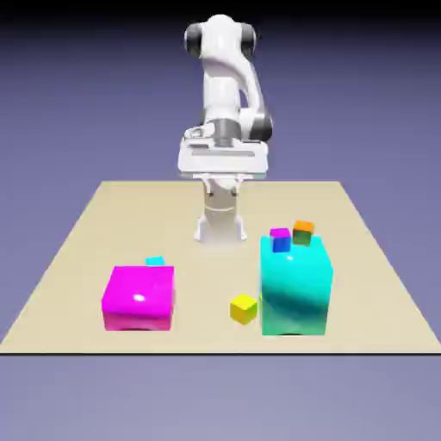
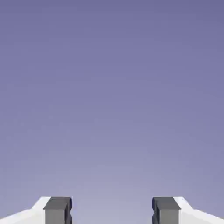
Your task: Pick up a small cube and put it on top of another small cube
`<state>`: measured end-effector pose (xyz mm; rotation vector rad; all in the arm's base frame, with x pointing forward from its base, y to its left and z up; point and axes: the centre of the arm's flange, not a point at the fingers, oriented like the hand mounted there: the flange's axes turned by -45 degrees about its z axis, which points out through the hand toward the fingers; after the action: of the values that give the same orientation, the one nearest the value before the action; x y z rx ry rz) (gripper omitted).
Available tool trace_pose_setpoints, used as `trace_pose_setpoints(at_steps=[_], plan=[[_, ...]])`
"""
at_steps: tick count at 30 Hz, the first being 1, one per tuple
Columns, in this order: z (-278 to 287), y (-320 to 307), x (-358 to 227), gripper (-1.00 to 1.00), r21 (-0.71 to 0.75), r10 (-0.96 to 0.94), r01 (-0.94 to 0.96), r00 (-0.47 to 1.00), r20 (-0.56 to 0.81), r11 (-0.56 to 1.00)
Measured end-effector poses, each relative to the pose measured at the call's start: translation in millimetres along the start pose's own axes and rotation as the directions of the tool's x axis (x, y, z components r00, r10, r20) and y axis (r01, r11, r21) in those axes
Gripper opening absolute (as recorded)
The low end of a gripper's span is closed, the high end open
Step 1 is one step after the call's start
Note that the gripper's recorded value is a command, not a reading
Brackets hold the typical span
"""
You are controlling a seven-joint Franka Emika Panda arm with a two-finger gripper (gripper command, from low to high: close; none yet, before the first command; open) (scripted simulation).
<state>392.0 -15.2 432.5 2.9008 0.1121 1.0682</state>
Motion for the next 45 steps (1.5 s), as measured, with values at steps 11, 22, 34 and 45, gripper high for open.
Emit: trace_pose_setpoints(at_steps=[11, 22, 34, 45], plan=[[103, 137, -230, 0.0, 0.158, -0.226, 0.163, 0.626, 0.747, 0.974], [144, 146, -319, 0.0, 0.213, -0.258, 0.146, 0.539, 0.802, 0.966], [102, 148, -266, -1.0, 0.213, -0.258, 0.145, 0.539, 0.802, 0.966], [100, 129, -224, -1.0, -0.098, 0.108, -0.048, 0.538, 0.836, 0.994]])
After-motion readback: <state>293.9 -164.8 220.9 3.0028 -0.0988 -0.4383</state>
